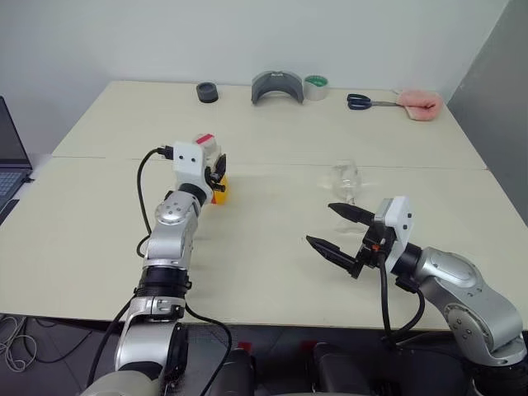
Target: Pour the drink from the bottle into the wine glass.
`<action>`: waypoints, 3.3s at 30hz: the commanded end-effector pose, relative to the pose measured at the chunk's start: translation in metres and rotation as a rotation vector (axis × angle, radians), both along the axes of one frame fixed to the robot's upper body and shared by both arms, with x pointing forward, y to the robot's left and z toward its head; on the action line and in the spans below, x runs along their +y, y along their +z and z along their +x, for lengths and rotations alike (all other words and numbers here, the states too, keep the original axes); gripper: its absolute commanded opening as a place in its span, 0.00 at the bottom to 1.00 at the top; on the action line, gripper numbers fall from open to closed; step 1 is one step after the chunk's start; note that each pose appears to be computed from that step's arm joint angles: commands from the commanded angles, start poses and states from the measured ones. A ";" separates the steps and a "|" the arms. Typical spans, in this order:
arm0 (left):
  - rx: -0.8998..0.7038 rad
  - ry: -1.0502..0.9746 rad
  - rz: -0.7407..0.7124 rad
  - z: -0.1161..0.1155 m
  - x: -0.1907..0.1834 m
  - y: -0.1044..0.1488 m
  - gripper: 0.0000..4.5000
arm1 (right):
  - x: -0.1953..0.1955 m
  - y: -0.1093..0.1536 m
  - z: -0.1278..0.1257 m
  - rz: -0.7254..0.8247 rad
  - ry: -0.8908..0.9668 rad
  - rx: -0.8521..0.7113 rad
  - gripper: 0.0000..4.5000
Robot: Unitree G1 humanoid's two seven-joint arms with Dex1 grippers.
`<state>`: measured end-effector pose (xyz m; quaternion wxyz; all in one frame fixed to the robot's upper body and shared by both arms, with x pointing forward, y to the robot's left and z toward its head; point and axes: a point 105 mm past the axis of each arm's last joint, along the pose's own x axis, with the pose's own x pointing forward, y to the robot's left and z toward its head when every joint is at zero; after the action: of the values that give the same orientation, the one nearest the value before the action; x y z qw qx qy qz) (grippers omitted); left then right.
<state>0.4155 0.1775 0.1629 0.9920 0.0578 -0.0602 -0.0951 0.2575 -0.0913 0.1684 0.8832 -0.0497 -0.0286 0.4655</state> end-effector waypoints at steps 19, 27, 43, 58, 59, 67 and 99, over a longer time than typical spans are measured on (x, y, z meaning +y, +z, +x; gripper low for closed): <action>0.018 -1.040 0.110 -0.065 -0.113 0.035 0.39 | 0.002 0.059 -0.003 0.074 -0.030 -0.139 1.00; -0.013 -1.095 0.095 -0.070 -0.126 0.041 0.39 | 0.001 0.070 -0.006 0.104 -0.034 -0.141 1.00; 0.008 -1.219 0.154 -0.079 -0.137 0.034 0.39 | 0.004 0.081 -0.005 0.074 -0.056 -0.128 1.00; -0.002 -0.834 0.150 -0.031 -0.109 0.015 0.39 | 0.011 0.062 -0.012 0.012 -0.022 -0.083 1.00; -0.008 -0.736 0.134 -0.022 -0.100 0.014 0.39 | 0.012 0.057 -0.012 0.000 -0.014 -0.072 1.00; 0.006 -0.359 0.003 0.003 -0.067 0.006 0.39 | 0.025 0.041 -0.005 -0.076 0.023 -0.072 1.00; -0.044 -0.214 0.011 0.001 -0.064 0.035 0.99 | 0.034 0.047 -0.002 -0.065 0.076 -0.075 1.00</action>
<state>0.4186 0.1182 0.1699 0.9780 0.0475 -0.0453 -0.1982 0.2592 -0.0586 0.2047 0.8663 -0.0941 -0.0255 0.4900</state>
